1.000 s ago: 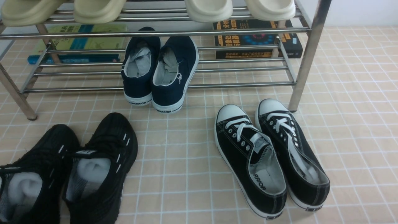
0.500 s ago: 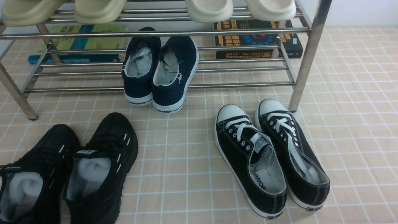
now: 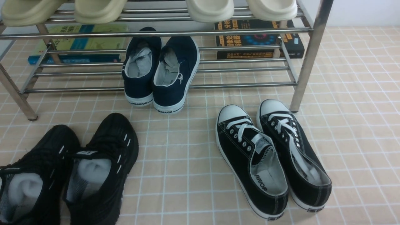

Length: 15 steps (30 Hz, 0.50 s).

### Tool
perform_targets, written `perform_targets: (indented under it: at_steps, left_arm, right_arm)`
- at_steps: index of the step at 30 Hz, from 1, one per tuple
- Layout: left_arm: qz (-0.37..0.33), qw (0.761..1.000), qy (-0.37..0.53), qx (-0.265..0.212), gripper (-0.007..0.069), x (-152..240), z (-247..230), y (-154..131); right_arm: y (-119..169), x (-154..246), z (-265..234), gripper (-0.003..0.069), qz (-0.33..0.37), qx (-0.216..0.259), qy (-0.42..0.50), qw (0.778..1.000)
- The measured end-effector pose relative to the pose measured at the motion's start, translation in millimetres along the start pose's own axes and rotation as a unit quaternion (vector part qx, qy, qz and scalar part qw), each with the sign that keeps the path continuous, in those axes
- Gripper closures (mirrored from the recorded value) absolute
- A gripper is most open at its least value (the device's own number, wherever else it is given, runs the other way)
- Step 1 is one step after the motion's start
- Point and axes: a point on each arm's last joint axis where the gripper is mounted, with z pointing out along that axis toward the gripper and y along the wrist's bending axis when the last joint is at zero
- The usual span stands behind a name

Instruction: Take the shoes off the shelf from the light coffee tablecloth by hand.

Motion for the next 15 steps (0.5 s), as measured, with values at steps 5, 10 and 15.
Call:
perform_targets:
  at_steps: [5,10,15]
  left_arm:
    - [0.0,1.0,0.0,0.0,0.0574,0.0,0.0,0.0]
    - [0.0,1.0,0.0,0.0,0.0571,0.0,0.0,0.0]
    - [0.0,1.0,0.0,0.0,0.0568,0.1,0.0,0.0]
  right_arm:
    - [0.0,0.0,0.0,0.0419,0.0,0.0,0.0,1.0]
    - [0.0,0.0,0.0,0.0419,0.0,0.0,0.0,1.0]
    - [0.0,0.0,0.0,0.0419,0.0,0.0,0.0,1.0]
